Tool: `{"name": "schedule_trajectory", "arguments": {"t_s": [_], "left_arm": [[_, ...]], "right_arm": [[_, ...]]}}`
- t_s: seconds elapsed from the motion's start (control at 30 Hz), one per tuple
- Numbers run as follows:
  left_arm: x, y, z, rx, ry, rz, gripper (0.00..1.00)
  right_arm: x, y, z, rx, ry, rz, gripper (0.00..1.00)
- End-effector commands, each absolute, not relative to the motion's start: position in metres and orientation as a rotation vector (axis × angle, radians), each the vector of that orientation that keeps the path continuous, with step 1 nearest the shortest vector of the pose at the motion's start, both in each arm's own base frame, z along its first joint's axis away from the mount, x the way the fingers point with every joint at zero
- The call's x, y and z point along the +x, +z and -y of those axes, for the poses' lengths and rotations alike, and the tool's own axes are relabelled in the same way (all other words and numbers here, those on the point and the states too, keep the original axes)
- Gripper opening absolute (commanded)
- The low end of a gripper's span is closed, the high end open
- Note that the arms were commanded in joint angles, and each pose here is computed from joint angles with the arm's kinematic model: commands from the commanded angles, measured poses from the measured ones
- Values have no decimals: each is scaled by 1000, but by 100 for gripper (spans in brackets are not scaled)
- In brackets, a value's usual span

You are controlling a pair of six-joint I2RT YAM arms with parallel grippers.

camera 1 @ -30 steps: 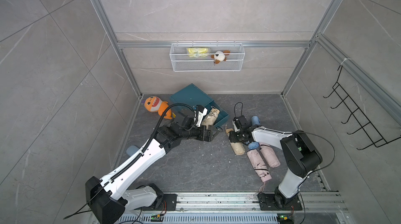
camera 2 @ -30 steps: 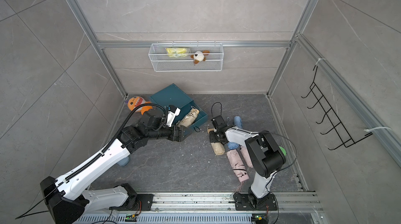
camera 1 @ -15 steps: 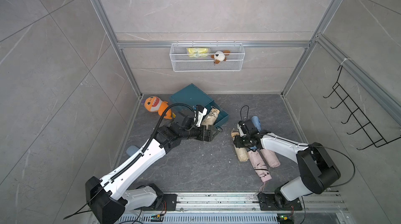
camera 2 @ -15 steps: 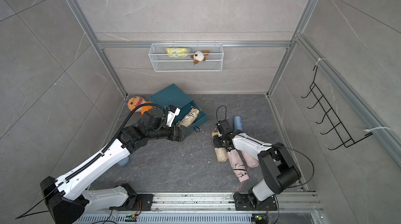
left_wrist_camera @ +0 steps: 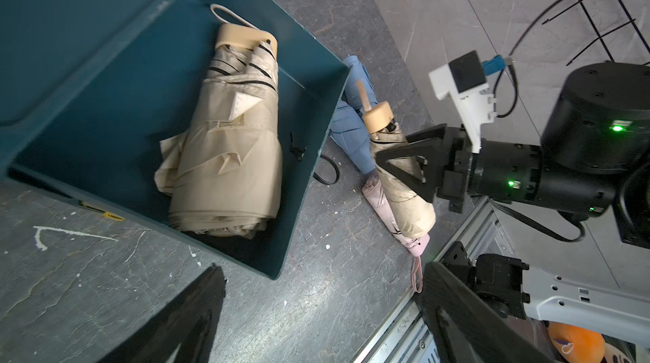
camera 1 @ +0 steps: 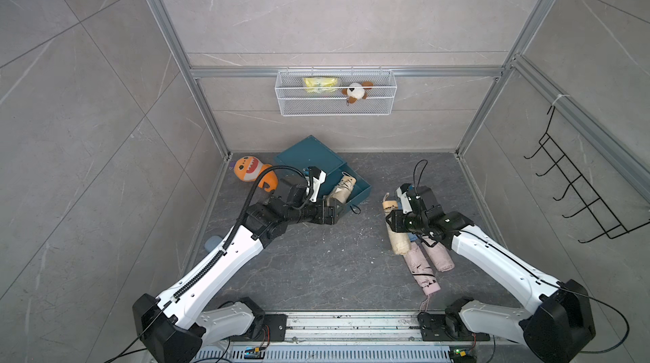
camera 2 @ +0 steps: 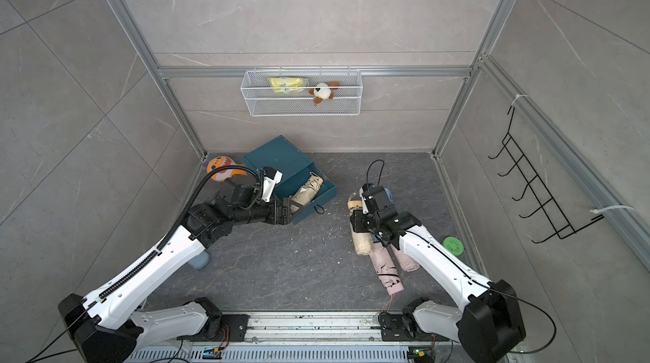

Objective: Place the umbrella in the drawer by color
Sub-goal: Pick up the umbrella from the center of the board, then place the umbrella in the drawer.

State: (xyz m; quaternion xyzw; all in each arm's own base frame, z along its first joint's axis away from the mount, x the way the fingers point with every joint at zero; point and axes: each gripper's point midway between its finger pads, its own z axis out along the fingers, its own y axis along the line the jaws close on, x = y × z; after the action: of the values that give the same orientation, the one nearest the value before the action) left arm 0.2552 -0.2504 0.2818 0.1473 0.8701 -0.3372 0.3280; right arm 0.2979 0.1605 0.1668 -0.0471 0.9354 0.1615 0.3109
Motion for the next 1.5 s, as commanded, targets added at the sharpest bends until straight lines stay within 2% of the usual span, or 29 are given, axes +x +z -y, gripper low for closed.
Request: {"name": "schedule_trajectory", "arguments": {"t_s": [0.0, 0.17, 0.4, 0.7, 0.9, 1.47], "left_arm": [[257, 313, 240, 391, -864, -2193, 91], [258, 325, 243, 409, -890, -2167, 93], [269, 332, 265, 426, -966, -2158, 93], [268, 331, 288, 468, -1080, -2105, 94], [272, 323, 295, 472, -1077, -2110, 94], [299, 308, 289, 419, -923, -2116, 92]], "right_arm": [[298, 217, -165, -117, 493, -2367, 34], [312, 268, -180, -136, 568, -2261, 34], [360, 317, -230, -94, 771, -2111, 34], [407, 346, -295, -65, 973, -2025, 34], [413, 352, -313, -47, 1048, -2004, 34], [396, 368, -334, -33, 1294, -1953, 35]]}}
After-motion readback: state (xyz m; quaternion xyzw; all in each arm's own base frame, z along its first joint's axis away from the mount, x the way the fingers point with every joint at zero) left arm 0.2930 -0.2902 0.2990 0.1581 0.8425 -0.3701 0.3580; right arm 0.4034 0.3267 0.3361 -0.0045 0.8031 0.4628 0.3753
